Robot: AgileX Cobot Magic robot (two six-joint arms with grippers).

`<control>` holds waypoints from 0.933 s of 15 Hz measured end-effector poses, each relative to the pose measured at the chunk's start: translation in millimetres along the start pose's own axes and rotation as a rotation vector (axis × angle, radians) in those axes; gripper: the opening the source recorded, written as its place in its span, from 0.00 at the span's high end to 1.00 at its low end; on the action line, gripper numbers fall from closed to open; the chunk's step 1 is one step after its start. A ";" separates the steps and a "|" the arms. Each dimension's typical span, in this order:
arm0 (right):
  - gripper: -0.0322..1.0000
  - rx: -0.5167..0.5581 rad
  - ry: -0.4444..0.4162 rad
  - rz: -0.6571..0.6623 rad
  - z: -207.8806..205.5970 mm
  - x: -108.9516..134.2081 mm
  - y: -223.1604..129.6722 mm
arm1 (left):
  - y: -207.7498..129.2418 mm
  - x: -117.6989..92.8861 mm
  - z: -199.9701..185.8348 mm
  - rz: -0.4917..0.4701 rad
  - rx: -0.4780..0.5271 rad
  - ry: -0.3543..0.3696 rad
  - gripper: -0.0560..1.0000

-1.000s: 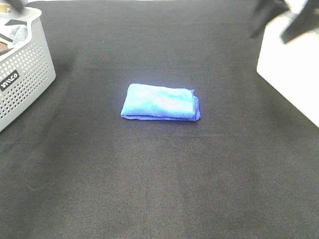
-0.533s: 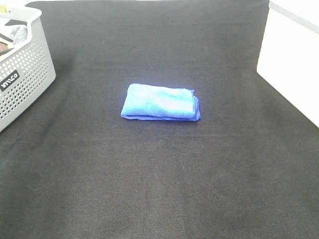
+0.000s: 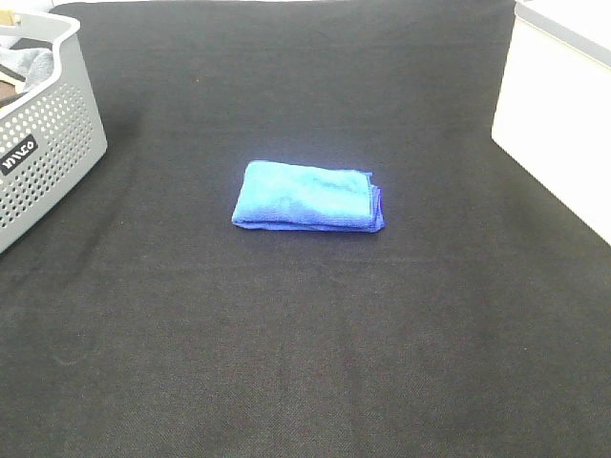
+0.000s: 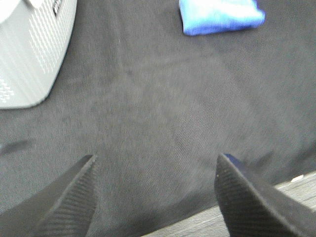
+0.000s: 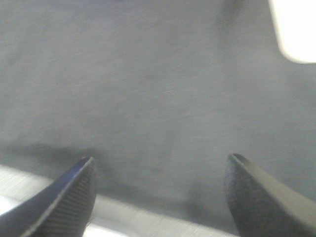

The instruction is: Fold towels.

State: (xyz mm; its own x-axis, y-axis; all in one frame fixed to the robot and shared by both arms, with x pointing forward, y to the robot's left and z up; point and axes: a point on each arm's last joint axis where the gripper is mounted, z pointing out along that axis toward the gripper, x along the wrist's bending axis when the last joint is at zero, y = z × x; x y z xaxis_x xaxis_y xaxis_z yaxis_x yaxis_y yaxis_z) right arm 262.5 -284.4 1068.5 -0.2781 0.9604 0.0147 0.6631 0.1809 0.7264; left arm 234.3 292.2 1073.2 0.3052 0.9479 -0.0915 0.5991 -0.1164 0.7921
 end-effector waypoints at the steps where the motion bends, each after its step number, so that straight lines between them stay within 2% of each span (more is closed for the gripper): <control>1: 0.30 -0.023 -0.013 -0.007 -1.3 -0.2 -7.0 | -5.6 0.7 6.5 0.023 0.023 -0.001 0.34; 3: 0.30 -0.060 -0.038 -0.018 -0.2 -1.4 -15.3 | -9.7 1.0 15.8 0.053 0.035 -0.012 0.34; 6: 0.30 -0.120 -0.052 -0.020 1.9 -2.7 -12.3 | -5.9 -1.3 24.0 0.082 -0.043 -0.045 0.34; 14: 0.30 -0.110 -0.052 -0.019 6.5 -3.1 -14.7 | -5.9 -2.5 26.1 0.124 -0.057 -0.060 0.34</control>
State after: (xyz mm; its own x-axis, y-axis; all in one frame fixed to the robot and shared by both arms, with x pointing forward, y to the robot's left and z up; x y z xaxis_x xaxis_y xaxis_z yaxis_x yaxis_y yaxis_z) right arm 258.2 -288.7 1053.4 -0.2515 0.9673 -0.0333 0.5766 0.1774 0.7975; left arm 249.3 282.7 1052.9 0.4195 0.9074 -0.0253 0.5112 -0.2131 0.8326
